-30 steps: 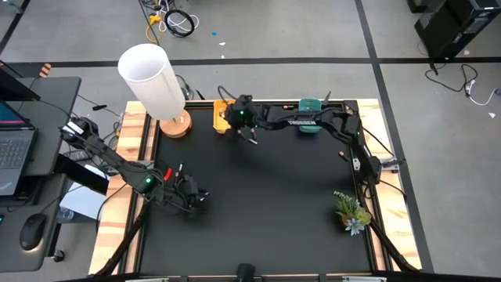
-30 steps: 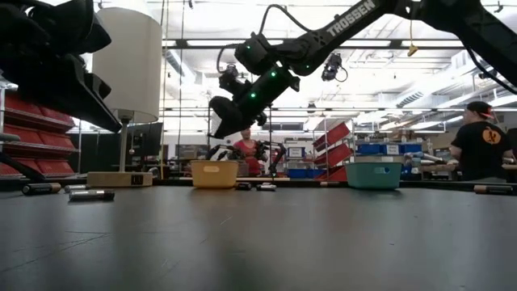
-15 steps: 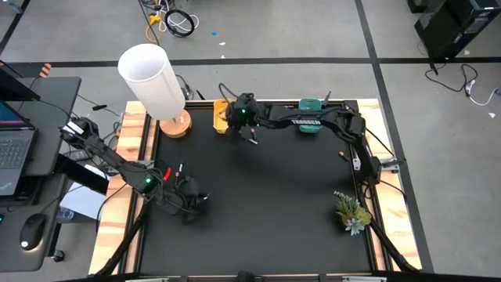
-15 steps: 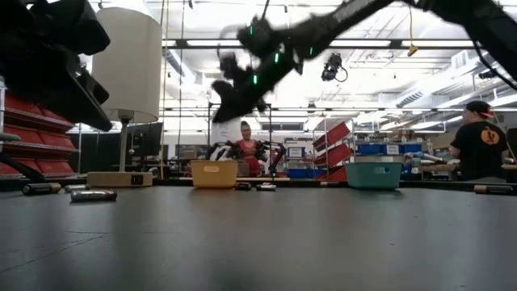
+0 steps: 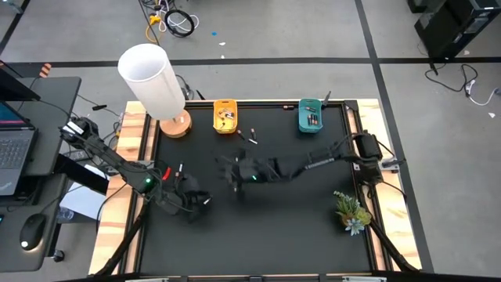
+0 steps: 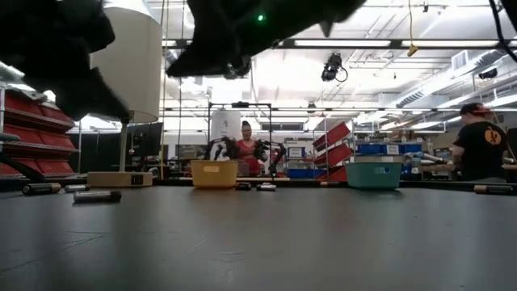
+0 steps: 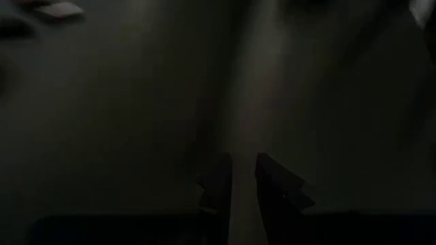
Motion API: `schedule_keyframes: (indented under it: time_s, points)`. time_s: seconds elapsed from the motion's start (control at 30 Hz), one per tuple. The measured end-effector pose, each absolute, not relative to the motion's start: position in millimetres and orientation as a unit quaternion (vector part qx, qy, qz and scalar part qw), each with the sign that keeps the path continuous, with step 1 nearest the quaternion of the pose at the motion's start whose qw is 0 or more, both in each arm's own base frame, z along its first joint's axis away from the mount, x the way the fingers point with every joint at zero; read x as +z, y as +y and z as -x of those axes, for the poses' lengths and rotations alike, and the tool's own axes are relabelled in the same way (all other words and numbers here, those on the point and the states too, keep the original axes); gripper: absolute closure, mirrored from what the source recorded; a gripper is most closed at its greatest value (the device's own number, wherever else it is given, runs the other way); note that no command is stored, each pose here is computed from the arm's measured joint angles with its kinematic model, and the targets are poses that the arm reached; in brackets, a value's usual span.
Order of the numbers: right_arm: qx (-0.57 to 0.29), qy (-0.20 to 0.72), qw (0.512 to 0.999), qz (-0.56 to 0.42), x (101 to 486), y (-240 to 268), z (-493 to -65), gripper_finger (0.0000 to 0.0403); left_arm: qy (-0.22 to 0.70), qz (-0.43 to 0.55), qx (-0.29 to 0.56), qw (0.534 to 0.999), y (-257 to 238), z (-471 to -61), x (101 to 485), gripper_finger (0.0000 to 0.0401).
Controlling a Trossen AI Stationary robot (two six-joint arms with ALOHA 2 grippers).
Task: Sort batteries
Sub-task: Put the silver battery into the yellow bin
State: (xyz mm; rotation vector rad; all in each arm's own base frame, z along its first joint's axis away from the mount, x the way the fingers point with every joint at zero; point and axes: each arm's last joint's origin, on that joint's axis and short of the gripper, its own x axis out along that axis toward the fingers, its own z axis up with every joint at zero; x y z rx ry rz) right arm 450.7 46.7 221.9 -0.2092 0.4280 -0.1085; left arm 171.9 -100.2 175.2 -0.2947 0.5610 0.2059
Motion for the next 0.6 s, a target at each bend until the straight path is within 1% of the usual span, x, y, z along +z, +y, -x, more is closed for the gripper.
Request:
schedule_keyframes:
  time_s: [0.1, 0.17, 0.23, 0.33, 0.5, 0.6]
  points:
    - [-0.06, 0.146, 0.982, 0.106, 209.5, 71.6, -441.4, 0.03, 0.231, 0.149, 0.134, 0.952, -105.7, -173.2, 171.5, 0.0329]
    - [-0.089, 0.122, 0.98, 0.127, 202.1, 82.8, -433.2, 0.03, 0.214, 0.138, 0.14, 0.957, -112.1, -175.4, 166.4, 0.0329]
    - [-0.128, 0.118, 0.974, 0.145, 197.3, 89.2, -424.4, 0.0301, 0.196, 0.124, 0.157, 0.96, -117.8, -178.3, 160.9, 0.0329]
    - [-0.167, 0.118, 0.968, 0.142, 198.5, 90.6, -410.3, 0.0302, 0.186, 0.105, 0.174, 0.961, -124.0, -180.9, 151.5, 0.0329]
    - [-0.163, 0.087, 0.976, 0.115, 201.9, 97.8, -389.8, 0.0302, 0.192, 0.063, 0.2, 0.959, -129.8, -181.4, 132.4, 0.0329]
    - [-0.157, 0.065, 0.979, 0.112, 201.6, 100.6, -381.1, 0.0302, 0.199, 0.069, 0.212, 0.954, -130.2, -182.2, 123.1, 0.0329]
